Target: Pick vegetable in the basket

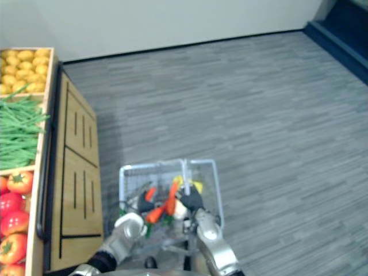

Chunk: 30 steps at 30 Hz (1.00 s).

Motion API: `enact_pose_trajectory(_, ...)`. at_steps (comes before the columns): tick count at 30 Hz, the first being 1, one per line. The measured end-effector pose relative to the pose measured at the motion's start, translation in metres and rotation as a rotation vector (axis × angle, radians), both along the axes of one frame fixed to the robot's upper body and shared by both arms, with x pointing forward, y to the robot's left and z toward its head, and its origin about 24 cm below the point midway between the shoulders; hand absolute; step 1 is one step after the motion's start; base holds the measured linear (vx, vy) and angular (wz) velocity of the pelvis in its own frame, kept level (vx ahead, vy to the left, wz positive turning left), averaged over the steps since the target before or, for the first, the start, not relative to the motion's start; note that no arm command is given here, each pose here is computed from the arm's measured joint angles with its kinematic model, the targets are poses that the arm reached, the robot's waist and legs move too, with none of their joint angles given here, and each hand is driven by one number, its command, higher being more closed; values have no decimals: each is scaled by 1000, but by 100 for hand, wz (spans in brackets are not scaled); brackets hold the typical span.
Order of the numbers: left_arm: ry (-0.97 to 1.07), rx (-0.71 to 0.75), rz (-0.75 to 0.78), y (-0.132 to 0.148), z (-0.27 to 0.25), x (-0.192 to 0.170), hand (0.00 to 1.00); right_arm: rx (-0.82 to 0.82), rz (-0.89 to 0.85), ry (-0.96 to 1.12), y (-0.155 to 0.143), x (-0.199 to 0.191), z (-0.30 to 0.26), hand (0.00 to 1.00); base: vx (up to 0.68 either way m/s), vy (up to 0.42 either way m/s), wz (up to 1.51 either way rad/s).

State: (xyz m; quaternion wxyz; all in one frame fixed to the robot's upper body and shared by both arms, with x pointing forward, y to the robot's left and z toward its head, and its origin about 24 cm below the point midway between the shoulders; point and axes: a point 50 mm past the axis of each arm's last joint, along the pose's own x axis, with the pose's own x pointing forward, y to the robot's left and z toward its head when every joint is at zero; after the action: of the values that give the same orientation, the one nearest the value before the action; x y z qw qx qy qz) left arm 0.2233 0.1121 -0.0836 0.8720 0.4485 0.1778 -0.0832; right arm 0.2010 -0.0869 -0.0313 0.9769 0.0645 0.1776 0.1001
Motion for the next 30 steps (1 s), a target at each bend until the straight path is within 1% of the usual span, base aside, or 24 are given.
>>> enact_pose_trajectory(5,10,-21,-6,-8,-1,-1,0,-2,-73,39,-12,-5,-8,100,54,48,6)
enact_pose_trajectory(7,2,-47,-19,-15,1,1,0,-8,-142,60,-22,-5,-12,100,59,91,11)
enact_pose_trajectory(9,-10,-63,-28,-17,4,2,0,-32,-176,77,-26,-5,-17,100,16,78,5)
enact_pose_trajectory(12,-63,-163,-36,-21,16,6,0,-41,-246,119,-33,-6,-25,100,-10,79,5)
enact_pose_trajectory(14,-87,-261,-32,-23,24,2,0,-50,-293,155,-42,-9,-33,100,4,60,8)
enact_pose_trajectory(18,-77,-386,-11,-27,27,-4,0,-55,-339,185,-52,-7,-39,100,15,34,3)
enact_pose_trajectory(22,-59,-433,18,-26,24,-13,0,-73,-399,220,-63,-3,-46,100,23,42,0)
enact_pose_trajectory(26,-25,-442,36,-24,17,-25,0,-107,-443,258,-73,1,-53,100,9,46,3)
enact_pose_trajectory(28,-23,-490,99,-19,15,-27,0,-115,-460,286,-77,0,-58,100,-12,52,11)
enact_pose_trajectory(29,-48,-540,251,1,14,-23,0,-145,-519,328,-89,-6,-65,100,-17,42,19)
enact_pose_trajectory(30,-56,-561,325,14,13,-22,0,-150,-557,344,-95,-9,-67,100,-16,41,21)
